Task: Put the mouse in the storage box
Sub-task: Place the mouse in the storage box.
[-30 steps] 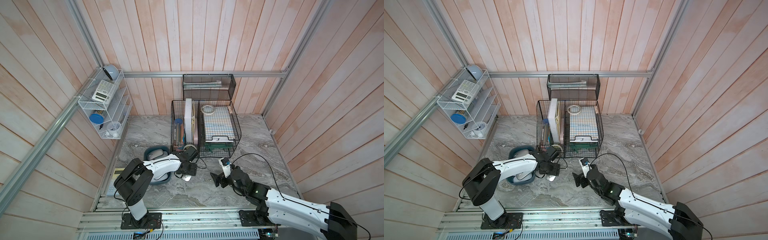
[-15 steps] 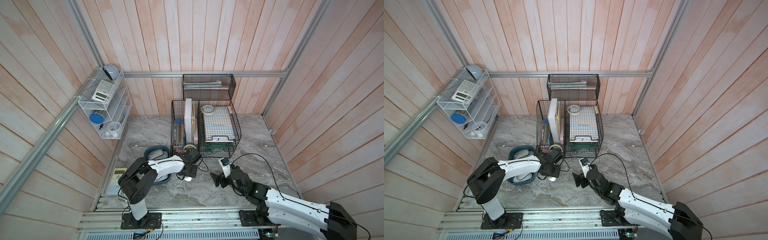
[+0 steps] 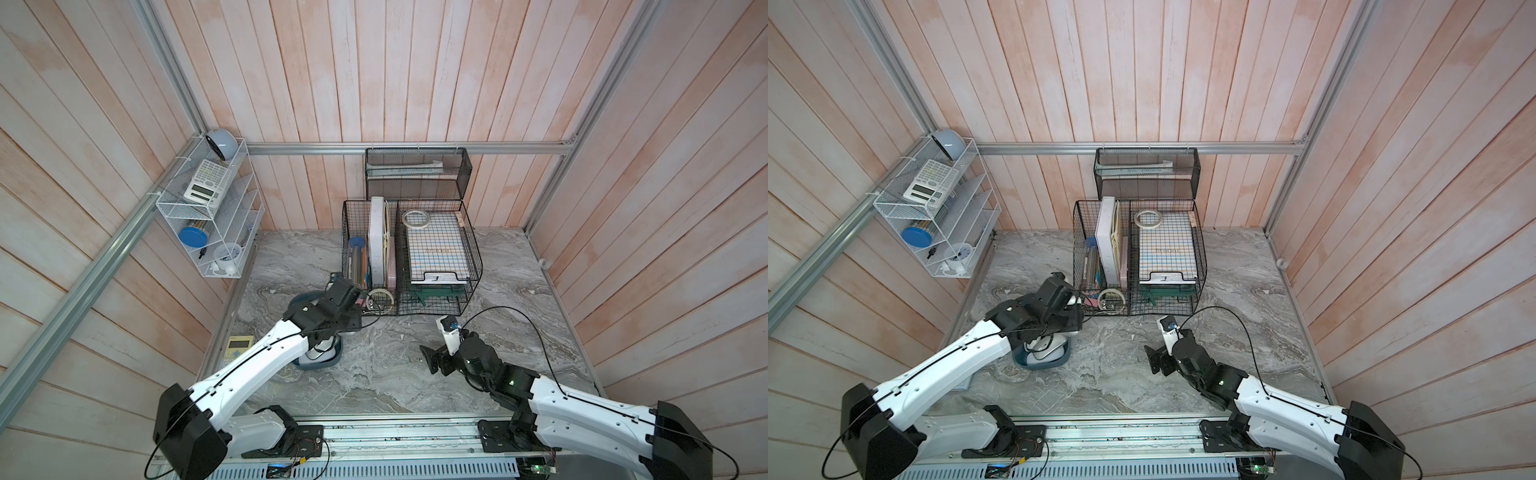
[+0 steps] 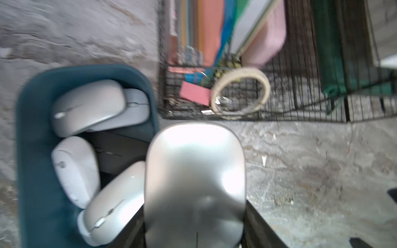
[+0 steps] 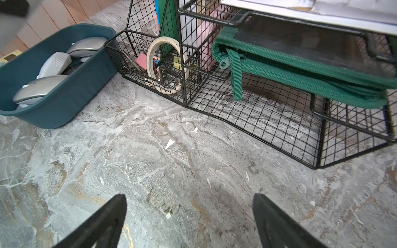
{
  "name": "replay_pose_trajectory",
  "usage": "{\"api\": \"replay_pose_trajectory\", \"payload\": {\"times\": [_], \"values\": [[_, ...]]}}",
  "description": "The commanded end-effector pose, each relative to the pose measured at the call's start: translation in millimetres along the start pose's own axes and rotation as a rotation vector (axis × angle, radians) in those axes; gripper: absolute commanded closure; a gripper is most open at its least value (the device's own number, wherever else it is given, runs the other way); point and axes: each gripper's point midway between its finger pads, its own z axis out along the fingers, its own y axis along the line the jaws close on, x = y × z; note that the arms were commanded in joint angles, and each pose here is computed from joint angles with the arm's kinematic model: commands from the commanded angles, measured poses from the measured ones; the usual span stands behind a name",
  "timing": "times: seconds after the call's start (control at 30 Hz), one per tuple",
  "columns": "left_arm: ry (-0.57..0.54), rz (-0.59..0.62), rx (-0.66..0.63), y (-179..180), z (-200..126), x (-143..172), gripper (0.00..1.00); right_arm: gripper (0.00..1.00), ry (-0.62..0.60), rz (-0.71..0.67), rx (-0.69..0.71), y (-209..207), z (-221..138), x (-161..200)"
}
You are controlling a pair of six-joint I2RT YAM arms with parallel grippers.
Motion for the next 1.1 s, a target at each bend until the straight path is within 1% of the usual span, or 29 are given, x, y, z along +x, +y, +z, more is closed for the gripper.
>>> {"api": "replay_pose_trajectory", "payload": {"times": [0.0,0.07,0.13,0.3,0.67,0.73,0.87,0.93,0.97,1.0,1.03,1.07], "values": [[0.078,-0.089,-0.109,48,12,19,0.46,0.03,-0.003,0.011,0.006,-2,2,2],[0.119,-0.14,-0.092,59,20,24,0.46,0.03,-0.002,0.011,0.005,-2,2,2],[0.149,-0.169,-0.108,67,26,28,0.46,0.03,-0.002,0.01,0.005,-2,2,2],[0.194,-0.17,-0.125,70,40,31,0.46,0.02,-0.003,0.011,0.007,-2,1,2],[0.212,-0.183,-0.127,66,65,25,0.45,0.03,-0.001,0.01,0.006,-2,1,1],[0.213,-0.184,-0.129,65,67,23,0.41,0.02,0.001,0.01,0.004,-1,2,2],[0.208,-0.194,-0.147,69,68,19,0.26,0.02,0.005,0.008,0.005,-1,3,2],[0.197,-0.202,-0.169,74,65,15,0.21,0.02,0.006,0.006,0.004,-1,3,2],[0.182,-0.204,-0.171,74,62,12,0.16,0.02,0.004,0.006,0.004,-1,3,2],[0.168,-0.207,-0.168,74,59,9,0.03,0.03,0.005,0.006,0.003,-1,3,2],[0.149,-0.209,-0.164,74,54,4,0.0,0.03,0.005,0.006,0.005,-1,3,2],[0.125,-0.213,-0.158,74,48,0,0.0,0.02,0.003,0.007,0.003,-1,3,2]]}}
